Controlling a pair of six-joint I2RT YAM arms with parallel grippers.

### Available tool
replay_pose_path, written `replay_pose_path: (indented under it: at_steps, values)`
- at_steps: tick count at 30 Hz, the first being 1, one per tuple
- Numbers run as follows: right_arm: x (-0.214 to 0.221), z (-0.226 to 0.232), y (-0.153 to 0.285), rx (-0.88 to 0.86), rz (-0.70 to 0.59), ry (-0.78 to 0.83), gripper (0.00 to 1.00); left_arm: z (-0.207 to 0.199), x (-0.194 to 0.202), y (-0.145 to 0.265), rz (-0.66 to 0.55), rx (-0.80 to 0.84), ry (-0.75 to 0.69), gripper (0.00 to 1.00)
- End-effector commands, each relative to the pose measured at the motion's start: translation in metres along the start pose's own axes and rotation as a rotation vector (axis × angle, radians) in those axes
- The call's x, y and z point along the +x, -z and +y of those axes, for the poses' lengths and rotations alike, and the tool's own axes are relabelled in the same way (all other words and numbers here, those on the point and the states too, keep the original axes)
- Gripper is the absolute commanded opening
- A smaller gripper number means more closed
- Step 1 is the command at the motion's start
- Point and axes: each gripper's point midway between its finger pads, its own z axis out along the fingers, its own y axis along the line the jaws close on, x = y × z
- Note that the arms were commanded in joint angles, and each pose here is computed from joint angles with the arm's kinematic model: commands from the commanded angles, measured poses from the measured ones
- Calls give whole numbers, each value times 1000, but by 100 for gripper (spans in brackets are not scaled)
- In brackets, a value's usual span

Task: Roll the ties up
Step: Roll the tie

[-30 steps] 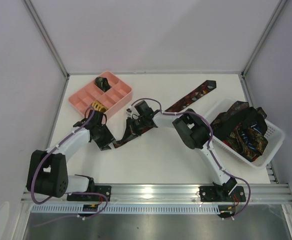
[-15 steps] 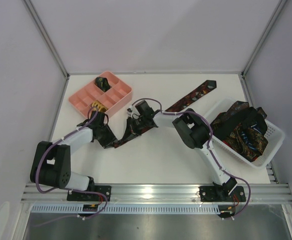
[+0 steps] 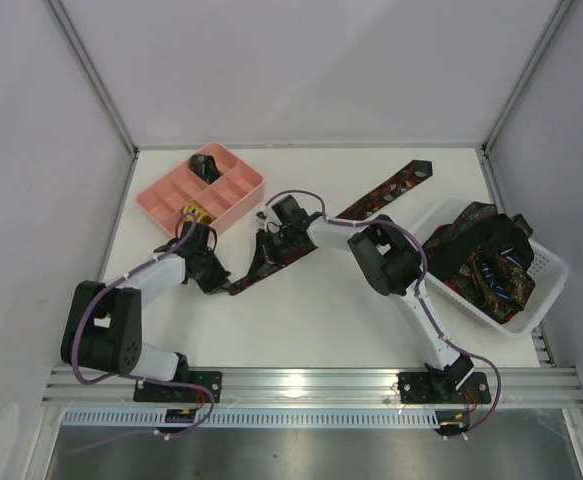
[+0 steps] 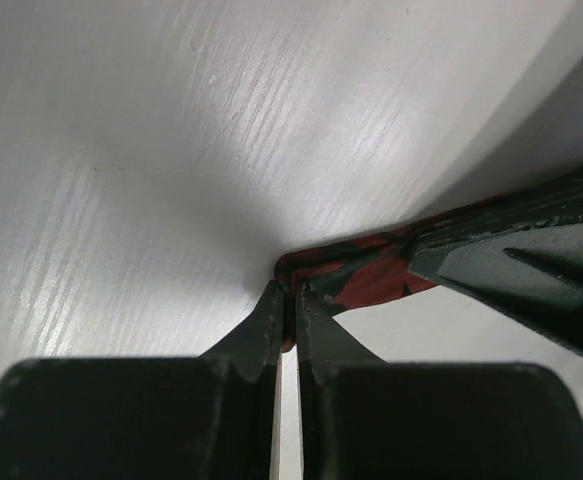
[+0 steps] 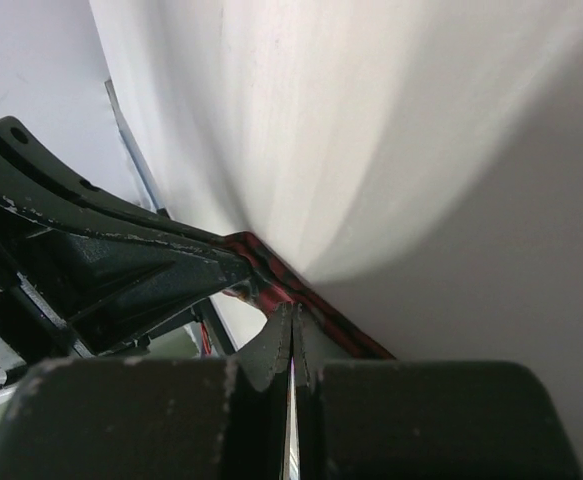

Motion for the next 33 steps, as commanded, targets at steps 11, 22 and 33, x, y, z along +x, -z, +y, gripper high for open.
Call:
replay_pose_path:
  at_steps: [11,22,33]
  values:
    - [-11,-32,21,118,-34,19,0,9,-10,12,-35,-63,-19,4]
    - [0,-48,15,173,-20,8,0,-12,-20,28,-46,-6,-40,1]
    - [4,-53,5,216,-10,-9,0,-80,-19,47,-6,199,-82,4]
